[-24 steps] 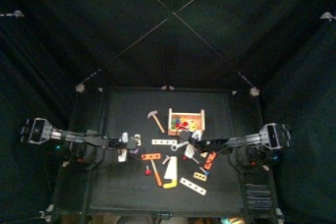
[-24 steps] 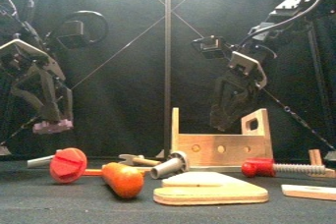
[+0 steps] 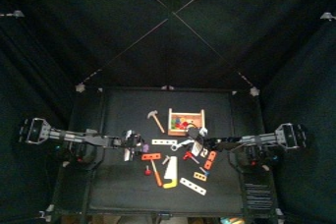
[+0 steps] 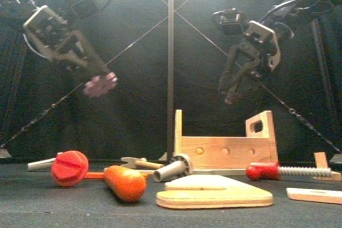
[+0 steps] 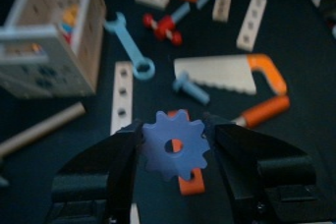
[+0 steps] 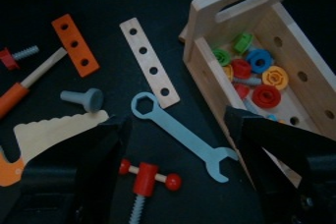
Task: Place purple gear into toolbox
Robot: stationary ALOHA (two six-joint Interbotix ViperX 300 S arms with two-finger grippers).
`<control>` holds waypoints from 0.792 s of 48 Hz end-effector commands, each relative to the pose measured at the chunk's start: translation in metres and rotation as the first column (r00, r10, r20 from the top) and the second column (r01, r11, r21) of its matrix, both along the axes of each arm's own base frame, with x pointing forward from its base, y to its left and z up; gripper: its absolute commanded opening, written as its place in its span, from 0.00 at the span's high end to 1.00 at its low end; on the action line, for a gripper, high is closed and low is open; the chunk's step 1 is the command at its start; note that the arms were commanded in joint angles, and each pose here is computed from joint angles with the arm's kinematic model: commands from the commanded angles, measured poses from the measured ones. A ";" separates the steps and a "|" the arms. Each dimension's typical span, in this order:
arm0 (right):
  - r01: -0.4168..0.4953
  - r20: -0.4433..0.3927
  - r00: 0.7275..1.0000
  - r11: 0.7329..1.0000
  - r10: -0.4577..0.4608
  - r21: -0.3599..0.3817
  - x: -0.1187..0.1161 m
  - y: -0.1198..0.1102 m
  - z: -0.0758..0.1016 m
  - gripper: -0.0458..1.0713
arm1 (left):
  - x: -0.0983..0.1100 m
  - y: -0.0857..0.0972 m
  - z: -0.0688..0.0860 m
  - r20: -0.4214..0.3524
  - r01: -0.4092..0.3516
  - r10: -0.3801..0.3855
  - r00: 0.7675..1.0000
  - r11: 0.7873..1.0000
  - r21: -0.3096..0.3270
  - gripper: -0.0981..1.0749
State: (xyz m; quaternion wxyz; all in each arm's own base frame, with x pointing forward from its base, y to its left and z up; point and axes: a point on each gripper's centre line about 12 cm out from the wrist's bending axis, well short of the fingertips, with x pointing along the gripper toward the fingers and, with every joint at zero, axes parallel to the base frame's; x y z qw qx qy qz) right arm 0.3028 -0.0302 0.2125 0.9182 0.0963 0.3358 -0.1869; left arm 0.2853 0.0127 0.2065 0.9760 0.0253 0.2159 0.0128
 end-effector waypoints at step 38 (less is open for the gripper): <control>0.030 -0.012 0.999 0.999 -0.030 0.027 -0.023 -0.004 -0.009 0.03 | 0.156 0.121 0.011 0.374 -0.296 0.310 0.874 0.950 -0.096 0.27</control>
